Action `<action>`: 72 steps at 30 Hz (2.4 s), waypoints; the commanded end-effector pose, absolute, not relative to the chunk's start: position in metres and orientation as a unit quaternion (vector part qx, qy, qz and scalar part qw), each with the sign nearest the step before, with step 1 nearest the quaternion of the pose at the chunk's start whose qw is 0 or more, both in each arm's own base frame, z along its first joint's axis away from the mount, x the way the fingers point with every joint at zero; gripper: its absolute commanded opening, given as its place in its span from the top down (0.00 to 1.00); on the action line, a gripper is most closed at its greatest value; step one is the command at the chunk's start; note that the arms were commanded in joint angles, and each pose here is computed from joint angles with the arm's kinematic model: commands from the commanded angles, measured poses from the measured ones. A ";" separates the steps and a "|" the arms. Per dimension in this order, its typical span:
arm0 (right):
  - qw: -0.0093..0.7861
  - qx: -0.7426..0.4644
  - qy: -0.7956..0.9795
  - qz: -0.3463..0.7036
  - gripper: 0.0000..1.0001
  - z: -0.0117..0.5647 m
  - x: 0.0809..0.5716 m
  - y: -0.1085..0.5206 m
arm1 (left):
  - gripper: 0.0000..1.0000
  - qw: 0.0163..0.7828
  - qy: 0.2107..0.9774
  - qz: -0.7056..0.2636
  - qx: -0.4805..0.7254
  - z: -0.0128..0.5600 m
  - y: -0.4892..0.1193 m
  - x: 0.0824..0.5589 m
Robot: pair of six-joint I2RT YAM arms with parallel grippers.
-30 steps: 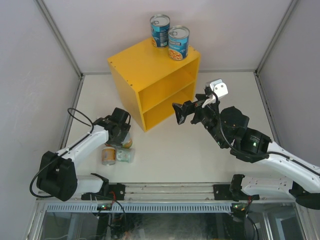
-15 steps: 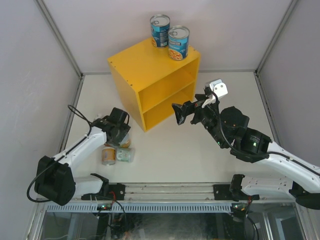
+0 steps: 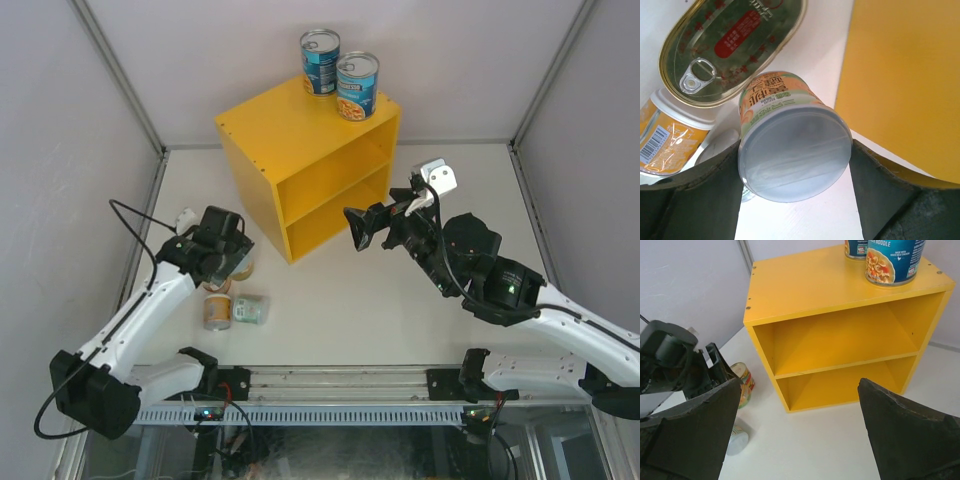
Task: Place and organize the canned foods onto the counter
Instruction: Pick up the canned food from the center of the board, then place the canned food on the counter.
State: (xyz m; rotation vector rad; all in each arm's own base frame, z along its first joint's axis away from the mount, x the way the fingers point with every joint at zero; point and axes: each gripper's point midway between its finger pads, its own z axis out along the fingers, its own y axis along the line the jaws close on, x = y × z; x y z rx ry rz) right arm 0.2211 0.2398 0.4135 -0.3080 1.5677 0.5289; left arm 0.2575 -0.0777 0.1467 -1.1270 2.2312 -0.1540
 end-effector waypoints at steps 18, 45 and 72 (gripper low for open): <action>0.678 -0.124 0.677 0.258 0.00 0.437 0.217 0.241 | 1.00 0.497 0.804 -0.130 -0.299 0.367 -0.077 0.284; 0.696 -0.130 0.663 0.245 0.00 0.458 0.240 0.265 | 1.00 0.560 0.771 -0.244 -0.179 0.507 -0.137 0.315; 0.685 -0.144 0.671 0.245 0.00 0.468 0.298 0.320 | 0.97 0.526 0.784 -0.315 -0.101 0.502 -0.197 0.355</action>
